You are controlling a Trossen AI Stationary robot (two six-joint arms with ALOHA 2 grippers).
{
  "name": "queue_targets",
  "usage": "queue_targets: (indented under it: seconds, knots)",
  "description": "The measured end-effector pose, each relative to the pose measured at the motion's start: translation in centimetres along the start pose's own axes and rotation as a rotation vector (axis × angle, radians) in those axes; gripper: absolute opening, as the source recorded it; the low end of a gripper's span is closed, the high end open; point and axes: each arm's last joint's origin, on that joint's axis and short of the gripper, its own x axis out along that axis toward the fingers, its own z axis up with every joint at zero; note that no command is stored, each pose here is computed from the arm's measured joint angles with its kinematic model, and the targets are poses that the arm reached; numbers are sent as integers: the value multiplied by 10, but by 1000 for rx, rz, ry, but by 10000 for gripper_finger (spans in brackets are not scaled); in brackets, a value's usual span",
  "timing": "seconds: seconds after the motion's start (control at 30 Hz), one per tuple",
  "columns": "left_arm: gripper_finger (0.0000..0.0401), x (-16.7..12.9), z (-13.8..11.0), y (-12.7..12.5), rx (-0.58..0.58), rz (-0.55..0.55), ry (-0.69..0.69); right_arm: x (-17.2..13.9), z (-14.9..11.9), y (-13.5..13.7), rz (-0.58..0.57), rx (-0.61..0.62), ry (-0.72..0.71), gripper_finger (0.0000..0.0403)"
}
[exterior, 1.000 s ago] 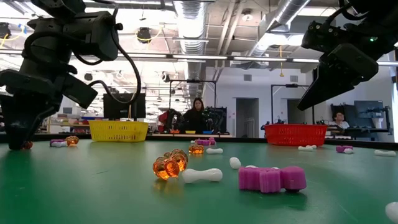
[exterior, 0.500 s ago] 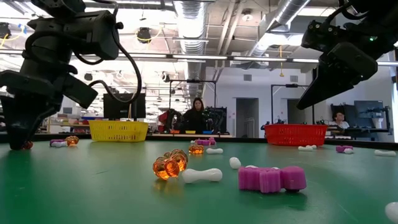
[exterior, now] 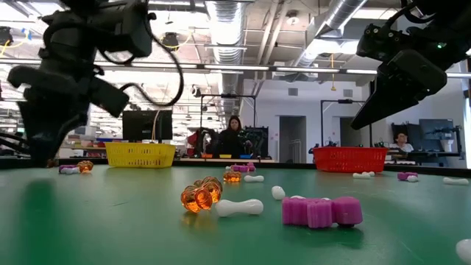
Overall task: Sort Halloween decoration
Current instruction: Put the pumpkin toy into the orange bin
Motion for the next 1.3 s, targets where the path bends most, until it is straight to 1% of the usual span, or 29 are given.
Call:
queue_targets:
  seconds: [0.07,0.13,0.23,0.33,0.53,0.7,0.83,0.93,1.03,1.1,1.2,1.3]
  knots:
    - [87,-5,5,-4,25,-13,-34,0,0,0,0,0,0,210]
    - [85,-10,13,-10,53,-60,-99,0,0,0,0,-1,-1,210]
    - [83,-16,29,-17,88,-143,-242,0,0,0,0,-13,0,210]
    - [83,-24,46,-19,113,-203,-408,0,0,0,1,-13,-1,210]
    - [83,-36,80,-12,162,-224,-702,0,0,0,5,-15,4,210]
    - [83,-26,115,-3,198,-265,-838,-1,-6,-2,26,-54,76,210]
    - [83,-22,159,-1,217,-281,-892,-6,-8,-7,17,-19,110,210]
    - [83,-28,203,-4,254,-282,-942,-10,-7,-11,21,8,101,210]
    - [83,-39,249,-4,274,-236,-1025,-15,-6,-14,22,29,99,210]
    - [83,-50,281,-1,265,-206,-1097,-18,-5,-17,22,63,92,210]
    - [83,-60,324,6,251,-175,-1148,-20,-4,-17,31,97,80,210]
    - [83,-58,359,17,212,-147,-1124,-21,-4,-16,43,100,78,210]
